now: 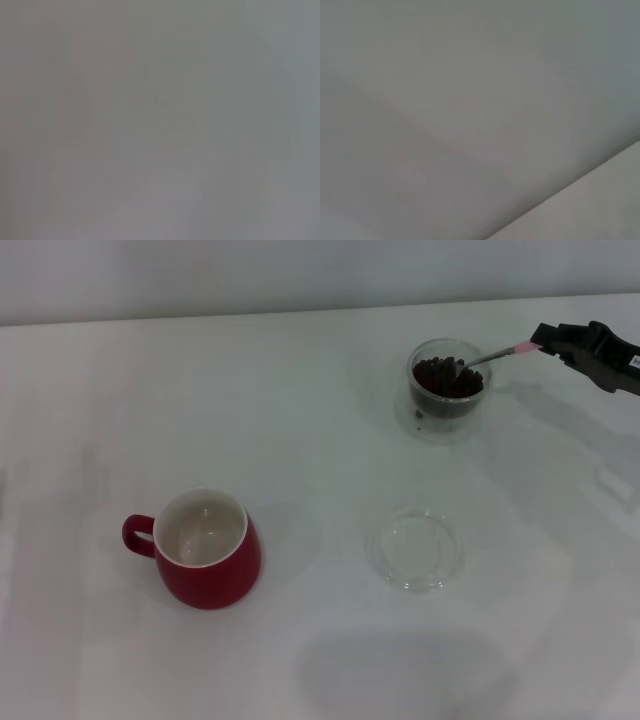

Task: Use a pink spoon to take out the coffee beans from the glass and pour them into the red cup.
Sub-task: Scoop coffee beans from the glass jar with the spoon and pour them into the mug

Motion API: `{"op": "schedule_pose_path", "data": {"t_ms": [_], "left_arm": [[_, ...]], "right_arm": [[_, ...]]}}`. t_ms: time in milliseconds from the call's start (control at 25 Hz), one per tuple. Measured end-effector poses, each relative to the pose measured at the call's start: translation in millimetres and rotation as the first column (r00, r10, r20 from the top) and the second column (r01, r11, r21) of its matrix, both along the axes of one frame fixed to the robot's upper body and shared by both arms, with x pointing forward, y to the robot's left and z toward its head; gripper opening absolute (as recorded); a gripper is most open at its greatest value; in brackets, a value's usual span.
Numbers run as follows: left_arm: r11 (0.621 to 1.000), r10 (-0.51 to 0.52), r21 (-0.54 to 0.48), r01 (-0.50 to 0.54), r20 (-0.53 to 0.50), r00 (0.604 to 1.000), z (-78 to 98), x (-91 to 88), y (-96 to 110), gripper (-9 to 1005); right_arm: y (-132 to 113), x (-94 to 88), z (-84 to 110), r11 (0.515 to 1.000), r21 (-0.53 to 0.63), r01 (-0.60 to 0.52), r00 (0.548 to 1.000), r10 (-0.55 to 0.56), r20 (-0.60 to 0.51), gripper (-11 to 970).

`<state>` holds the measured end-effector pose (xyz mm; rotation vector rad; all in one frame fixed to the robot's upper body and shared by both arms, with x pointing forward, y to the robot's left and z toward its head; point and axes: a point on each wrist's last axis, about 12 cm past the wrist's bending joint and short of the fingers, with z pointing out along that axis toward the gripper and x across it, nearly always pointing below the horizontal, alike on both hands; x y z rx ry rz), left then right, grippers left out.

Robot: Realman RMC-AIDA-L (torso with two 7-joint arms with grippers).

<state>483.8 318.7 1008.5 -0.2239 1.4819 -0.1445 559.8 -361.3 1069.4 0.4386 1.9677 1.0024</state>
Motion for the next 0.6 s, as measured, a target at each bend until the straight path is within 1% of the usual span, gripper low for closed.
{"op": "schedule_pose_path", "data": {"t_ms": [600], "left_arm": [[1.0,-0.006,0.0,0.006,0.004,1.0,0.6,0.6,-1.0,726]], "right_arm": [[-6.9,0.3,2.2,0.995,0.092,0.046,0.998,-0.04,-0.058,193]]}}
